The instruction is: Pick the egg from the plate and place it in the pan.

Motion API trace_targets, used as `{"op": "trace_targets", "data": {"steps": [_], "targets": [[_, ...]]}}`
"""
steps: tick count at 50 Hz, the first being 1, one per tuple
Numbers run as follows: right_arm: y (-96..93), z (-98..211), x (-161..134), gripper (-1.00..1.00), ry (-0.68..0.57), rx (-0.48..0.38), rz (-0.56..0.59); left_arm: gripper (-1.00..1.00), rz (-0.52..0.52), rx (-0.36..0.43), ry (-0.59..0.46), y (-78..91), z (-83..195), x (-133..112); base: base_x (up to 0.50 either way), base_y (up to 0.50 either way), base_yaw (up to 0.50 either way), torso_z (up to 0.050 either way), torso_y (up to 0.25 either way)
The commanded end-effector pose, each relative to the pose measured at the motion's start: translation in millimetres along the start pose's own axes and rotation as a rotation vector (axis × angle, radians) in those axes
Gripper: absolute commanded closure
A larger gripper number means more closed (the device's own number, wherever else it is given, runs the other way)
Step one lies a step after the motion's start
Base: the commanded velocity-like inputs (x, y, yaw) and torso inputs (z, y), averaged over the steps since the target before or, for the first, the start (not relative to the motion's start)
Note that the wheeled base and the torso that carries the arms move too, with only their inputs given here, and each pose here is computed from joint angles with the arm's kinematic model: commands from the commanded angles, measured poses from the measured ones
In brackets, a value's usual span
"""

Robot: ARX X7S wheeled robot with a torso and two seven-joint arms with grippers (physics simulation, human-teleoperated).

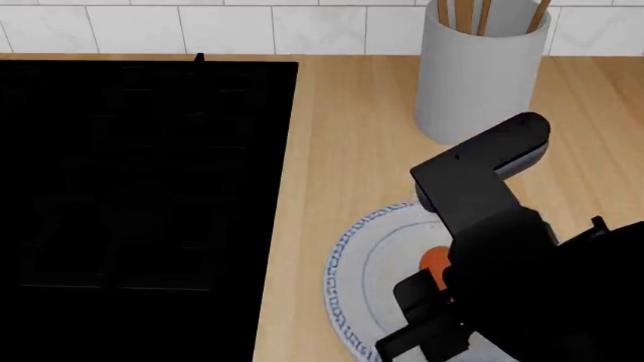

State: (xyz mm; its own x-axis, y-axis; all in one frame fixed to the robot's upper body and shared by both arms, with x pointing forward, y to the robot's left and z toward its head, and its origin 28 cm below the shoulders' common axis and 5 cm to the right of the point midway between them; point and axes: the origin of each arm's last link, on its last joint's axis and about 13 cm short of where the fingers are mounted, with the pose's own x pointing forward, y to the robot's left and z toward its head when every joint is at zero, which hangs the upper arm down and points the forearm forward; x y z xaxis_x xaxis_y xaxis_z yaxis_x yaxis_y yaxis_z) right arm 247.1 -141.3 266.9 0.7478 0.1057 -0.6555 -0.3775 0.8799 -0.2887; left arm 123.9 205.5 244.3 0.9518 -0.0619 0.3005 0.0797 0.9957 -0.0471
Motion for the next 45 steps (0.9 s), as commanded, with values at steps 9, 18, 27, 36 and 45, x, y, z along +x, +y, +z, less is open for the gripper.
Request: {"op": "trace_targets", "data": {"steps": [9, 18, 27, 36, 45], "targets": [[-3.6, 15, -45, 1.00, -0.230, 0.008, -0.068, -1.00, 0.000, 0.001, -0.002, 0.6, 0, 0, 0.00, 0.00, 0.00, 0.000, 0.000], [1.5, 12, -65, 1.00, -0.421, 0.096, -0.129, -1.00, -0.001, 0.002, -0.004, 0.9, 1, 0, 0.00, 0.00, 0.00, 0.000, 0.000], [15.0, -6, -64, 1.00, -0.553, 0.174, -0.207, -1.00, 0.007, -0.005, -0.001, 3.0, 2, -1, 0.00, 0.00, 0.00, 0.000, 0.000], [22.6, -13, -65, 1.00, -0.663, 0.249, -0.244, -1.00, 0.006, 0.002, 0.003, 4.3, 3, -1, 0.00, 0.00, 0.00, 0.000, 0.000], [28.9, -15, -69, 1.00, -0.695, 0.221, -0.296, -1.00, 0.007, 0.006, 0.026, 3.8, 3, -1, 0.00, 0.00, 0.00, 0.000, 0.000]]}}
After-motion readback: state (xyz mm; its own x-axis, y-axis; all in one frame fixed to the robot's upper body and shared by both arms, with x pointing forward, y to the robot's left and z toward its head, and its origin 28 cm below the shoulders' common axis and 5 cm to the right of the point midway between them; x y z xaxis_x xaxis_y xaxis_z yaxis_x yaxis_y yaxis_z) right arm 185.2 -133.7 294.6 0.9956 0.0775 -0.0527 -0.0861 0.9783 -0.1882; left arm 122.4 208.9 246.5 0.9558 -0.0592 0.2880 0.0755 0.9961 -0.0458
